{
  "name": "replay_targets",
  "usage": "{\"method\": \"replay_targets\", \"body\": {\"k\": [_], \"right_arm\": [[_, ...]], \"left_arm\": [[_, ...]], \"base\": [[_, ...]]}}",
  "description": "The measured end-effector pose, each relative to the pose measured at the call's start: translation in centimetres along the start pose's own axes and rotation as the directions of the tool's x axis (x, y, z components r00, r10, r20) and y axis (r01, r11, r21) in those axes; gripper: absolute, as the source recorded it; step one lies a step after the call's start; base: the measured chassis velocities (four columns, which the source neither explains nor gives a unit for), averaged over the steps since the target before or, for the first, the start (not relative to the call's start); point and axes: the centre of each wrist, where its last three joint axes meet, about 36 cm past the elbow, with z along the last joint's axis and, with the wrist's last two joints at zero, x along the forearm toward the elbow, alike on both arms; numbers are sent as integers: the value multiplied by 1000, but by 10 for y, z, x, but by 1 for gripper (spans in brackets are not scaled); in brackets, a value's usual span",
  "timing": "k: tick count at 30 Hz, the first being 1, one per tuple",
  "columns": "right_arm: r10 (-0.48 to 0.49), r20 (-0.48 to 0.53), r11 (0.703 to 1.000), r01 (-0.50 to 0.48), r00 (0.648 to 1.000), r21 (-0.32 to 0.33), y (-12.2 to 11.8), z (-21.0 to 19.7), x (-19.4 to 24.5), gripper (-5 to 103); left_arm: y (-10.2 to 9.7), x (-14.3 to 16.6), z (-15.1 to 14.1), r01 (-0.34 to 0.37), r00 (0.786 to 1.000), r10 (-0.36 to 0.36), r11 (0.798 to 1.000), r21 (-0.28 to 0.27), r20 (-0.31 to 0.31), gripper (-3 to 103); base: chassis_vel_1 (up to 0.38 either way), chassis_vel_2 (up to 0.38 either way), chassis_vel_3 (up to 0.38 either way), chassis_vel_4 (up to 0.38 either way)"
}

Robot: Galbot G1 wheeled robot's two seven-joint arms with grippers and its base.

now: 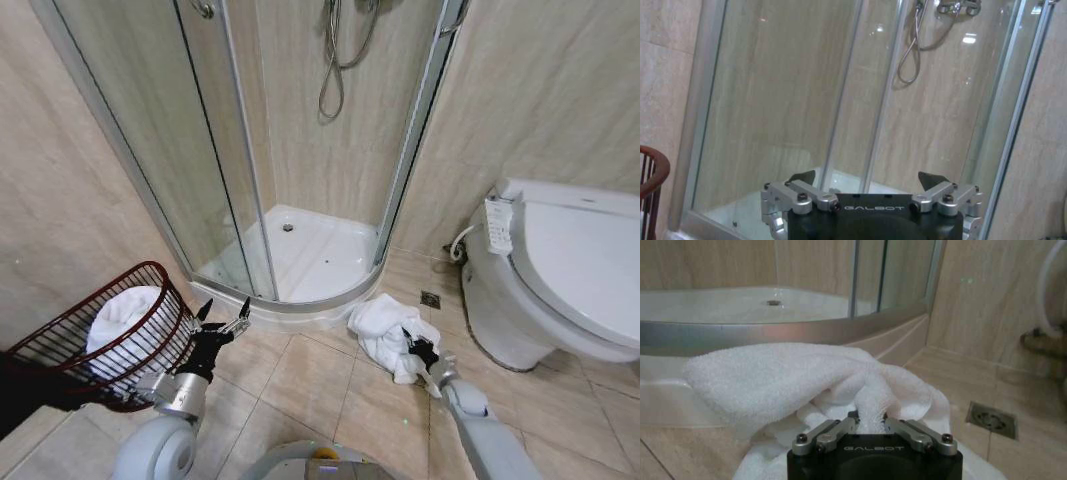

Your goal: Discard the used towel into the hamper.

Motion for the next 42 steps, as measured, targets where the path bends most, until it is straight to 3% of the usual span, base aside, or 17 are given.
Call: {"method": "replay_targets", "body": {"k": [8,10,18,25,34,42], "right_arm": [[23,90,1000,-24,996,12,11,-11,23,7],[39,176,999,-40,984,3,24,-34,36,7],[59,298,998,-63,953,5,39,-72,56,7],[72,450,995,-98,890,33,45,-133,91,7],[106,553,989,-145,826,27,37,-187,127,7],[88,662,984,-167,744,57,38,-252,158,7]], "left_arm": [[0,0,0,0,1000,0,1000,0,0,100],[0,0,0,0,1000,0,1000,0,0,100],[0,0,0,0,1000,0,1000,0,0,100],[0,0,0,0,1000,0,1000,0,0,100],[0,0,0,0,1000,0,1000,0,0,100],[0,0,0,0,1000,0,1000,0,0,100]], "base": [[0,0,0,0],[0,0,0,0],[0,0,0,0],[0,0,0,0],[0,0,0,0],[0,0,0,0]]}}
